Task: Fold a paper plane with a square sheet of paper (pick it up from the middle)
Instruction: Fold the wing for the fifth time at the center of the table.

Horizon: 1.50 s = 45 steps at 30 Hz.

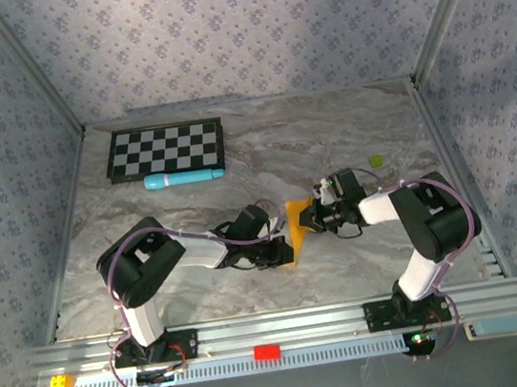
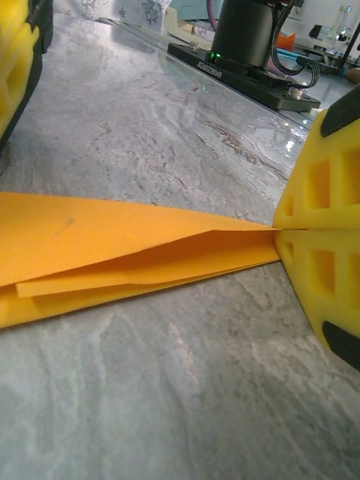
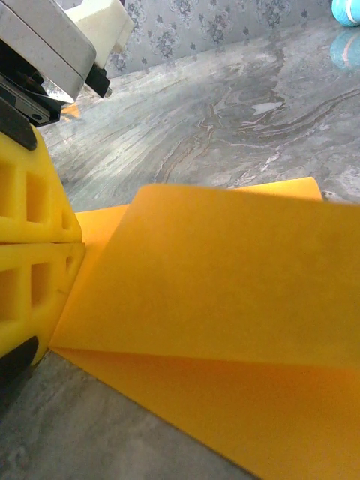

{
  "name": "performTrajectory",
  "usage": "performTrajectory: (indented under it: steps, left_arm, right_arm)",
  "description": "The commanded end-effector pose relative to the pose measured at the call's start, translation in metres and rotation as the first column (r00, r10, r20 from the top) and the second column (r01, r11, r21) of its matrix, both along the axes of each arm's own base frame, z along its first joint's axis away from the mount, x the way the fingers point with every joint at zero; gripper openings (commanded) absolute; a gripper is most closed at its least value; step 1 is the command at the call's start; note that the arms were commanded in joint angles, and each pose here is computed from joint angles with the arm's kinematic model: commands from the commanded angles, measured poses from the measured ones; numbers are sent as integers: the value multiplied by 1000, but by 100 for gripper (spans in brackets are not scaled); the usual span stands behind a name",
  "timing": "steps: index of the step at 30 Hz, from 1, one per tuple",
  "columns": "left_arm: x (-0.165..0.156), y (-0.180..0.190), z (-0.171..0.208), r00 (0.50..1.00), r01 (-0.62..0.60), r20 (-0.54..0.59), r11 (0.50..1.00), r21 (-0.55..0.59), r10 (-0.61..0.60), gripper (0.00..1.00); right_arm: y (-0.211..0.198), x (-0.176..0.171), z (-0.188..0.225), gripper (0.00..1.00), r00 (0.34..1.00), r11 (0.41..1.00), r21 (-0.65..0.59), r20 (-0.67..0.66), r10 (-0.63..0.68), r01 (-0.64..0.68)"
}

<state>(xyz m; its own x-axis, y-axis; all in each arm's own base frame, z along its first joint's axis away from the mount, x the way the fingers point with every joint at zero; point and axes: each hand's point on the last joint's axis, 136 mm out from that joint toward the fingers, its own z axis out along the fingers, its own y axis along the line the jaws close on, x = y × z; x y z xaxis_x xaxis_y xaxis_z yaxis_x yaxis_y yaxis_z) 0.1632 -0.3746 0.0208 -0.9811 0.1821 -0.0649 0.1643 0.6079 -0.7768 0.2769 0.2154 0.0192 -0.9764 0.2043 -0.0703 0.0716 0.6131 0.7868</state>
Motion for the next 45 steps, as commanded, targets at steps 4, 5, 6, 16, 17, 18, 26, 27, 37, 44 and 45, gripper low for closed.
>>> performTrajectory:
  steps: [4,5,6,16,17,18,26,27,37,44,45]
  left_arm:
    - [-26,18,-16,997,49,-70,994,99,-43,8]
    - [-27,19,-16,997,49,-71,994,102,-42,10]
    - [-27,21,-16,997,47,-69,993,106,-40,11]
    - [-28,22,-15,997,45,-65,993,110,-38,1]
    - [-27,23,-15,997,41,-62,993,111,-35,5]
    - [-27,23,-14,998,40,-59,993,110,-33,7]
    - [-17,17,18,1000,14,26,998,56,-15,18]
    - [-14,16,24,999,9,45,999,50,-11,18]
    - [25,-25,69,990,-17,138,998,-54,24,6]
    - [34,-50,60,993,13,116,999,-47,-7,6]
    - [34,-50,55,994,13,110,999,-33,-9,5]
  right_arm:
    - [-19,-14,-31,8,995,993,-117,-93,-43,32]
    - [-19,-14,-31,8,995,993,-118,-94,-43,32]
    - [-19,-14,-31,8,995,993,-117,-94,-42,31]
    - [-19,-14,-32,8,994,992,-119,-96,-44,32]
    - [-19,-14,-32,8,994,992,-120,-96,-46,35]
    - [-20,-14,-32,8,994,992,-120,-98,-47,35]
    - [-20,-14,-31,8,994,992,-121,-97,-52,40]
    - [-20,-14,-31,8,994,992,-122,-98,-53,41]
    - [-22,-16,-32,8,993,991,-128,-99,-60,47]
    - [-22,-16,-30,8,993,990,-130,-96,-62,49]
    - [-22,-16,-31,8,994,990,-131,-96,-60,47]
